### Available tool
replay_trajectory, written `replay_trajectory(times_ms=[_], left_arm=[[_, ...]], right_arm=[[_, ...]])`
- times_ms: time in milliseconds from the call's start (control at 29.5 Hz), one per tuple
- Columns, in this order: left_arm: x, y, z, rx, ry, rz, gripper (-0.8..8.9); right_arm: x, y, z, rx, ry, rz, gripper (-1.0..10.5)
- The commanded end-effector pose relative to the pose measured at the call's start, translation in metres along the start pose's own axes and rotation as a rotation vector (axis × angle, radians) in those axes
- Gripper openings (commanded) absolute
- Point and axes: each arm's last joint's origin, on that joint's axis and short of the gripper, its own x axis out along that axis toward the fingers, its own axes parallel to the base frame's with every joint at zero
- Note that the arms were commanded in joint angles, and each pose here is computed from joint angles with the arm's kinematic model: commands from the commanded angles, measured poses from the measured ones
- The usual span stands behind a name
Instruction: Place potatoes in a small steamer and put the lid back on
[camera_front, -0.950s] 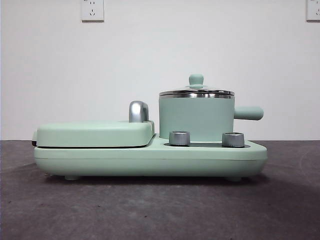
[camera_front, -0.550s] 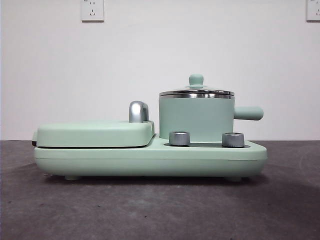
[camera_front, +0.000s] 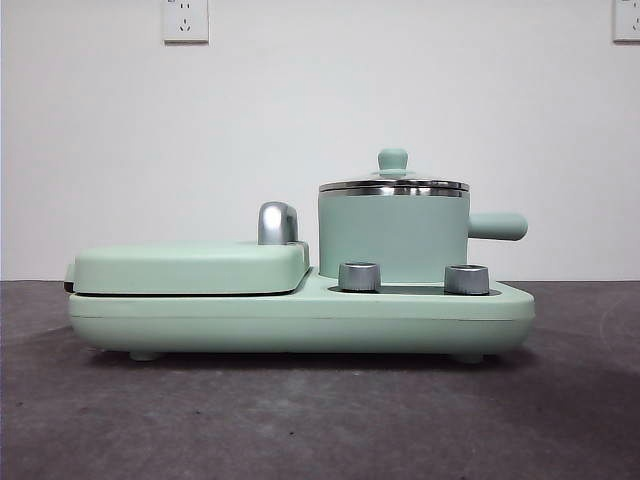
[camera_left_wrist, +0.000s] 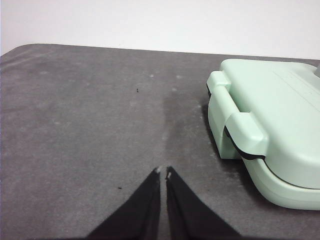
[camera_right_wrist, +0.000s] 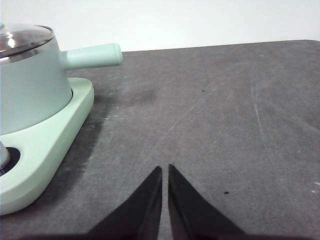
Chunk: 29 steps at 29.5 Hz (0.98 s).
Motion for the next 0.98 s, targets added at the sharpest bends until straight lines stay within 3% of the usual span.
replay_trajectory(times_ms=[34,983], left_arm=[[0.0018,0.0005,-0.0065,0.017,0.022,0.005,0.19],[0.0018,0.0005,-0.0064,0.017,0.022,0.005,0.19]], right_arm=[[0.0004,0.0003,-0.0018,-0.012,0.008,0.017,0.2],[0.0004,0.0004,-0.0007,-0.013,-0.003,0.019,0.2]])
